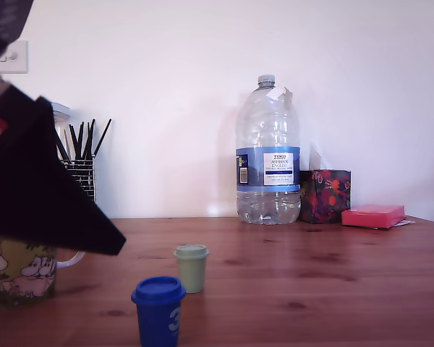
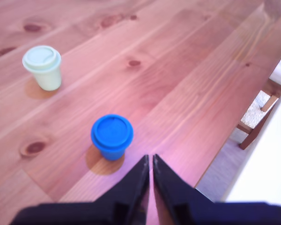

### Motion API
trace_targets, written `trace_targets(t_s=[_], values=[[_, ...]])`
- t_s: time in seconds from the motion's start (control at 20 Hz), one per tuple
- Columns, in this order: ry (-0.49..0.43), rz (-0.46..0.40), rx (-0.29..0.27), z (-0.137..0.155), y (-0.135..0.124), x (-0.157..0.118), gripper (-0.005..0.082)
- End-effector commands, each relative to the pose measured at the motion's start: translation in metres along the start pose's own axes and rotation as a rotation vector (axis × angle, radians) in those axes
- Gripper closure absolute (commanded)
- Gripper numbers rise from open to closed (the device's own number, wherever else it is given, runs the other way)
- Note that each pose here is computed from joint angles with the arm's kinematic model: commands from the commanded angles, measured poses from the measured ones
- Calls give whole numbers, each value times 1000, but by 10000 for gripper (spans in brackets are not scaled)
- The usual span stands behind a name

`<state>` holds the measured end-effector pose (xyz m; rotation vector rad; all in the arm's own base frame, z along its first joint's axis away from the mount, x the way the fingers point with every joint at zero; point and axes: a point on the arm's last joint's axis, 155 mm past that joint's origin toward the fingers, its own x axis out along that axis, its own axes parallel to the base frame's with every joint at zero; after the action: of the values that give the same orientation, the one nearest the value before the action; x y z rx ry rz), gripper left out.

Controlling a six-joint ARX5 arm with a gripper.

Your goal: Pick up the coffee capsules from the table one by one and drop them inside the nearest coffee cup

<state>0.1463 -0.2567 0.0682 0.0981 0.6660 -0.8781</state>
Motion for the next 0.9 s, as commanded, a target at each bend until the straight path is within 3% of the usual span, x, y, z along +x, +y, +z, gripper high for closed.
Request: trace_targets(t_s=[0.0,0.1,0.15,0.55,0.85], values=[[33,8,-1,-13,3,4,513],[27,33,9,-13,7,7,258],[21,42,12,-11,9,8,214],[-30,127,121,-1,22,24,192],[-39,141,115,-1,27,39,192]])
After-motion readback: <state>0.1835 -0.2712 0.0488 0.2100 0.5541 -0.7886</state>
